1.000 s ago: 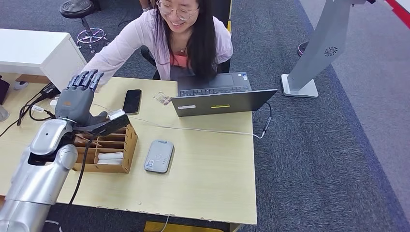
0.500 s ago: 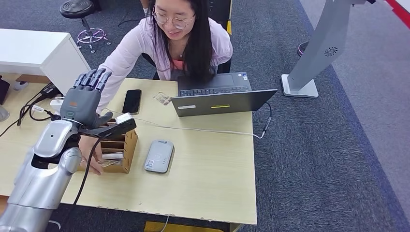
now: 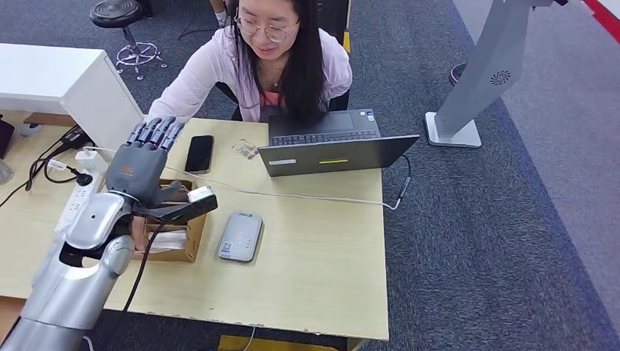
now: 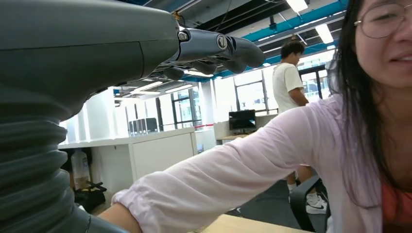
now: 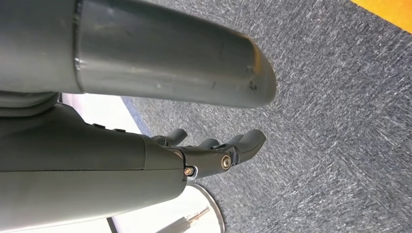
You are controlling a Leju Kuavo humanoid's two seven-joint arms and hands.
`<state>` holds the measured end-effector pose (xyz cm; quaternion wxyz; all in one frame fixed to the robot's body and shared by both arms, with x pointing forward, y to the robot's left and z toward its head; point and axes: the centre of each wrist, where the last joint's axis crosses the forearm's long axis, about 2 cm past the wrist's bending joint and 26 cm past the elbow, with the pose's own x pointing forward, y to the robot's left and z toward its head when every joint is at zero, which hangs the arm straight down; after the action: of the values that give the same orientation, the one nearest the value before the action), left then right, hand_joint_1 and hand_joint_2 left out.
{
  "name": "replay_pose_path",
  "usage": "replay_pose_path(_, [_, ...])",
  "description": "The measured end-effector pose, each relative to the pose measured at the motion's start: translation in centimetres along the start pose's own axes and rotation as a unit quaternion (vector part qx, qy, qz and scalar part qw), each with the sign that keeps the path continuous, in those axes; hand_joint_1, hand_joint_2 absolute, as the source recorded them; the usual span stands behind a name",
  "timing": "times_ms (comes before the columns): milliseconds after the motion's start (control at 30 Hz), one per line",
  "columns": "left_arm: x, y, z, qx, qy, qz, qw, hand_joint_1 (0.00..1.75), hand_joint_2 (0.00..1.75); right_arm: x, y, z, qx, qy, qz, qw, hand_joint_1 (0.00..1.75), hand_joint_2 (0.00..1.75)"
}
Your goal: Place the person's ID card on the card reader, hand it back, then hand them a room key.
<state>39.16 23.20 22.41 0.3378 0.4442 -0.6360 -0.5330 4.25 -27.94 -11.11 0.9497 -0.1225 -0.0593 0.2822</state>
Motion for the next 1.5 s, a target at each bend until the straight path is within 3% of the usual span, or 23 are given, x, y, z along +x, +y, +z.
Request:
replay_pose_path(600, [2.3,-1.7,3.3,-0.002,-0.020,0.021,1.000,0.00,1.75,0.0,0.2,0.0,-0.004,0.008,-0.015,1.000,0.00,0.00])
replay_pose_path(900, [2.5,-2.1,3.9,-0.006,-0.019,0.024,1.000,0.00,1.75,0.0,0.2,0.0,-0.005,0.010,-0.016,1.000,0.00,0.00])
replay_pose_path(1200, [1.4,-3.4,5.0,-0.056,-0.013,0.021,0.998,0.00,1.75,0.0,0.2,0.0,-0.005,0.014,-0.015,1.000,0.00,0.00])
replay_pose_path(1500, [1.7,-5.9,7.8,-0.078,-0.008,0.024,0.997,0.00,1.75,0.0,0.3,0.1,-0.008,0.017,-0.026,0.999,0.00,0.00])
